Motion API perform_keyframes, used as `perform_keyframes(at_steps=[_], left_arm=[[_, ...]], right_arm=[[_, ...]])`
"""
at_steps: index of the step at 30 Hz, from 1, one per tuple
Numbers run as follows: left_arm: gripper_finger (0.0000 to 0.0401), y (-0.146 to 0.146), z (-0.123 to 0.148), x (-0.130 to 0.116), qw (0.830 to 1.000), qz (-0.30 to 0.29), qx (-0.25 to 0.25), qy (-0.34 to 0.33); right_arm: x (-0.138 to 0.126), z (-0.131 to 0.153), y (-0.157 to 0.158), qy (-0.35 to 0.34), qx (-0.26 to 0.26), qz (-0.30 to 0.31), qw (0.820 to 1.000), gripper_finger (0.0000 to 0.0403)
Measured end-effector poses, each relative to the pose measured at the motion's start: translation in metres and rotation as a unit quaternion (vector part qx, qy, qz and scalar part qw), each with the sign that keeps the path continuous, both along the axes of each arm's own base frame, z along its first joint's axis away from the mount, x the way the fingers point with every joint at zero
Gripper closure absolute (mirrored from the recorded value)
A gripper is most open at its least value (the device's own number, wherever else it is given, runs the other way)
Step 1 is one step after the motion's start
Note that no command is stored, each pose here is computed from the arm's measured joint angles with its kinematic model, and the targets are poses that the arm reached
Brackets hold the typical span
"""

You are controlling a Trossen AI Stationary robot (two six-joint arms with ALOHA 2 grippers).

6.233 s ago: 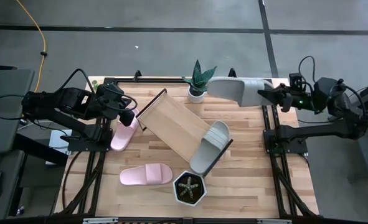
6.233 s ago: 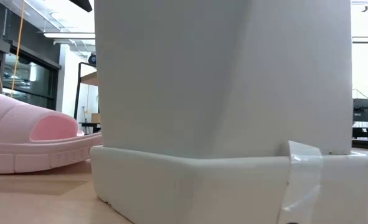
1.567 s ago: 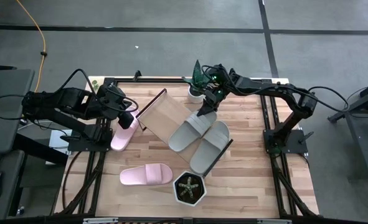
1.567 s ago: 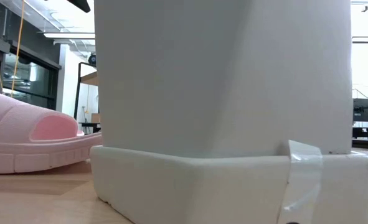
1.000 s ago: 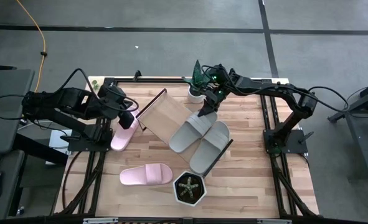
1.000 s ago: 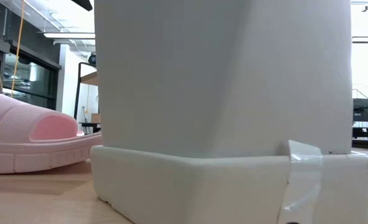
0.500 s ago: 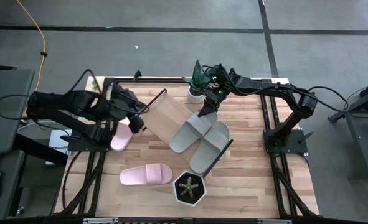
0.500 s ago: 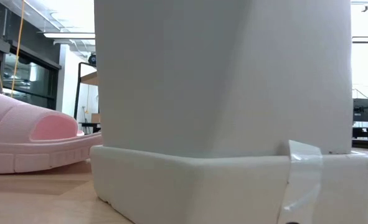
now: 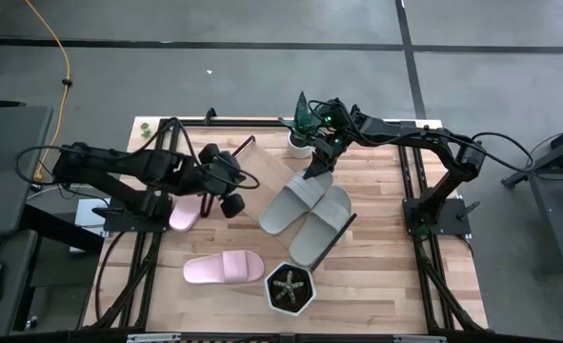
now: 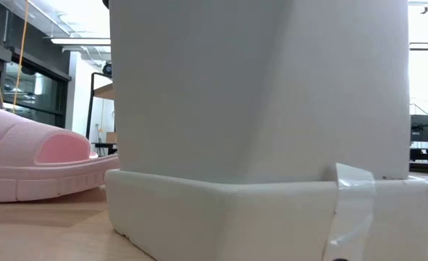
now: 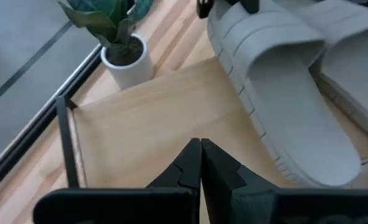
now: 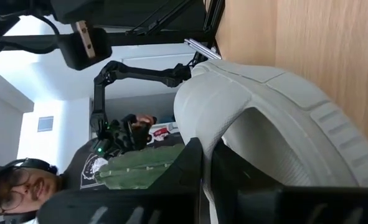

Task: Pick and place slides into the shelf
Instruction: Put the gray slipper on the shelf

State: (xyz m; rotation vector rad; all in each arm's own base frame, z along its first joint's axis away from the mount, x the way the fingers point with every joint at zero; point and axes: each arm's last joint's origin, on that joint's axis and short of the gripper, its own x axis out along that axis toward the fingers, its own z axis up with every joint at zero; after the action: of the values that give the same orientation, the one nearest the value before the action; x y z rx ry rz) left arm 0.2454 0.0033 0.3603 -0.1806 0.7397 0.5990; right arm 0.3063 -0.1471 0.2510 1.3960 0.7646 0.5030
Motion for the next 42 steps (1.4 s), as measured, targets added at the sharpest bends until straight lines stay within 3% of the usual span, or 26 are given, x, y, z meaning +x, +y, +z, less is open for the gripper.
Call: perform_keyframes(at_steps=[8, 12, 28, 42], left_arm=[[0.04, 0.019, -0.001, 0.0, 0.999, 0.009, -0.048, -0.003], [0.04, 0.025, 0.001, 0.002, 0.998, 0.009, -0.058, -0.016], [0.04, 0.055, -0.001, 0.016, 0.993, -0.024, -0.098, -0.058], [0.04, 0.07, -0.028, 0.057, 0.985, -0.074, -0.144, -0.067]], right_arm=[[0.0, 0.0, 0.0, -0.002, -0.002, 0.001, 1.0, 0.0333], [0.0, 0.0, 0.0, -0.002, -0.004, -0.001, 1.0, 0.0318], [0.0, -0.002, -0.001, -0.003, -0.037, -0.021, 0.999, 0.0315], [-0.003, -0.007, 0.0, 0.003, -0.062, -0.022, 0.998, 0.0315]])
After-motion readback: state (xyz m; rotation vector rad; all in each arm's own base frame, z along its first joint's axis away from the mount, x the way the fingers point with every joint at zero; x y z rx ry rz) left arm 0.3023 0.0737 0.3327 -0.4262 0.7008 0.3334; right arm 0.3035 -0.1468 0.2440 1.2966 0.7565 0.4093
